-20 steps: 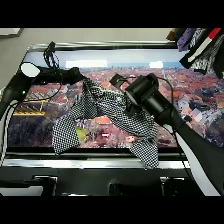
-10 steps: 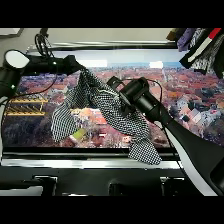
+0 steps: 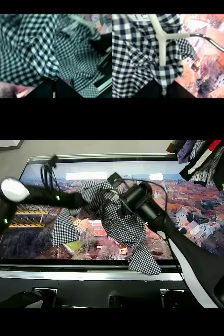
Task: Fold the clothes and pants, and hang the long-sleeved shirts on hangers.
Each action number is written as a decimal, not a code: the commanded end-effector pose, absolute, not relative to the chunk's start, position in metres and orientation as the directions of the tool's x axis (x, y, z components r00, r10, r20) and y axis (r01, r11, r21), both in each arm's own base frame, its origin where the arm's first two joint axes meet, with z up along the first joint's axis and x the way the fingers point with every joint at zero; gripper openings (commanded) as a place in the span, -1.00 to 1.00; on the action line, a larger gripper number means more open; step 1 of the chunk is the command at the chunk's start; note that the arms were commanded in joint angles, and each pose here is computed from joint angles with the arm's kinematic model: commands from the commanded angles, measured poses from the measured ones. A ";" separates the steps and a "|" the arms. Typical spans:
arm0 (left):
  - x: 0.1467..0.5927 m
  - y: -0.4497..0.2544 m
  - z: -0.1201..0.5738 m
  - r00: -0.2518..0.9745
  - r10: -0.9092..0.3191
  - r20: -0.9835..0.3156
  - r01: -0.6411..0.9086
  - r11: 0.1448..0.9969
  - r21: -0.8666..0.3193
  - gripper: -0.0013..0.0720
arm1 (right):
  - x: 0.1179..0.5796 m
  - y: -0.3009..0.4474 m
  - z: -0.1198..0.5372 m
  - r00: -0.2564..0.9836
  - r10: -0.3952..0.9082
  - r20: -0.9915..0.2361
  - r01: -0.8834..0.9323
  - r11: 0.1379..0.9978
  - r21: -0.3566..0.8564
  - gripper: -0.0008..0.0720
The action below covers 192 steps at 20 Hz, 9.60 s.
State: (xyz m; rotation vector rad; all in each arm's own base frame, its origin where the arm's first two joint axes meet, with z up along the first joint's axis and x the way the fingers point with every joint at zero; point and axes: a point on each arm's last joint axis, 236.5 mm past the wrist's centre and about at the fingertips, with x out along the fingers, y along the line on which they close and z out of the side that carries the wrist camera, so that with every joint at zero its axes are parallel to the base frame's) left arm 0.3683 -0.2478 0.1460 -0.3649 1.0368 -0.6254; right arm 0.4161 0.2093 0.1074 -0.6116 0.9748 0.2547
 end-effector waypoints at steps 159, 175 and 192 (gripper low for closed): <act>0.363 -0.160 0.256 0.709 -0.671 -0.217 0.453 0.669 -0.589 0.70 | 0.150 -0.352 0.482 0.045 -0.999 0.025 0.996 0.047 0.072 -0.88; 0.363 -0.161 0.256 0.706 -0.674 -0.218 0.454 0.667 -0.591 0.70 | 0.120 -0.414 0.472 0.049 -0.998 0.030 0.945 0.056 0.322 -0.87; 0.359 -0.164 0.253 0.689 -0.687 -0.229 0.462 0.660 -0.592 0.67 | 0.197 -0.242 0.584 0.623 -0.700 0.349 0.490 0.697 0.523 0.72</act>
